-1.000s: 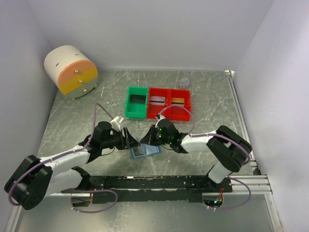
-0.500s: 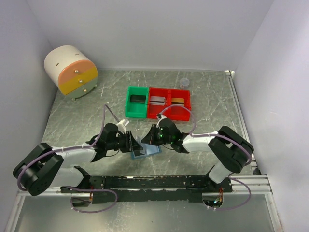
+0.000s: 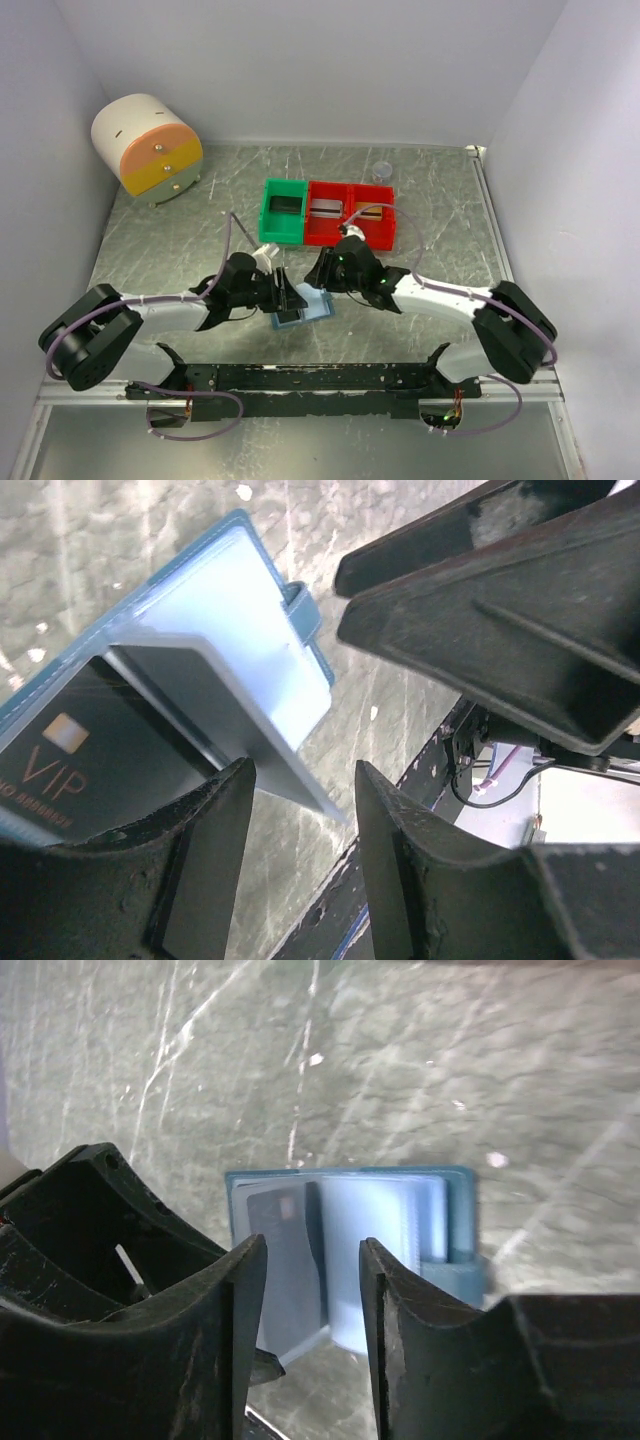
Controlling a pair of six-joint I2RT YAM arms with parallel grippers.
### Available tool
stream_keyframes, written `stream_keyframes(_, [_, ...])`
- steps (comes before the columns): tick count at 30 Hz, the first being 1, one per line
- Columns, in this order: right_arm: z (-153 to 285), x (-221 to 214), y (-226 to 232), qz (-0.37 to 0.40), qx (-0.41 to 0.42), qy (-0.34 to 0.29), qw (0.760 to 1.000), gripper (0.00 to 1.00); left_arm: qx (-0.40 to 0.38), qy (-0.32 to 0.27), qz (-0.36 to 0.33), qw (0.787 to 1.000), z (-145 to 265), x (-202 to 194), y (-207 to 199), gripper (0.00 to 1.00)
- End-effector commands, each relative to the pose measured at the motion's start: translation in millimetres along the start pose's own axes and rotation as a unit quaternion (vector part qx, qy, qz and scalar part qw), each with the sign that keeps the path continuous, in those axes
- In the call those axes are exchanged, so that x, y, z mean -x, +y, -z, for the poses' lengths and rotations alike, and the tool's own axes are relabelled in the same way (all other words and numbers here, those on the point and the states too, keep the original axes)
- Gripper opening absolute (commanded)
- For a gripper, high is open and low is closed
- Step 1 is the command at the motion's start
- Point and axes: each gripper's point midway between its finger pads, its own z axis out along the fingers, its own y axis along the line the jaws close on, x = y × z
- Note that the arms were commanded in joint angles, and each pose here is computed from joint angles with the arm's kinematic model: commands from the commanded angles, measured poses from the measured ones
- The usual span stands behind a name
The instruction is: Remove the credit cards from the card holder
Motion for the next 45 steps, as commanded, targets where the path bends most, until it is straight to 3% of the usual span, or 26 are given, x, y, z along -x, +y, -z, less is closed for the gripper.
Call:
stream_keyframes(1, [30,25,-31,0.020,-0.088,-0.059,0.994,0.44,-0.015,-0.027,-0.024,0.999,-10,17,-20,0.57])
stream_keyframes(9, [68,36,-46,0.002,-0.103,-0.121,0.987,0.53,0.000,-0.008,-0.034,0.999,-32,8,-22,0.62])
stream_keyframes(16, [64,27,-53,0.004,-0.115,-0.103,0.988,0.55,0.032,0.003,-0.058,0.998,-43,3,-24,0.68])
stream_keyframes(23, [61,29,-50,0.005,-0.116,-0.099,0.988,0.56,0.016,0.011,-0.095,0.995,-36,7,-40,0.75])
stream_keyframes(29, [61,29,-39,0.001,-0.084,-0.100,0.991,0.58,-0.008,-0.027,-0.106,0.994,-17,19,-57,0.81])
stream_keyframes(36, [62,25,-26,-0.005,-0.048,-0.091,0.995,0.59,0.038,-0.045,-0.116,0.991,-13,40,-60,0.85])
stream_keyframes(45, [72,31,-1,0.017,0.004,-0.087,0.996,0.60,0.052,-0.093,-0.059,0.993,8,50,-62,0.86])
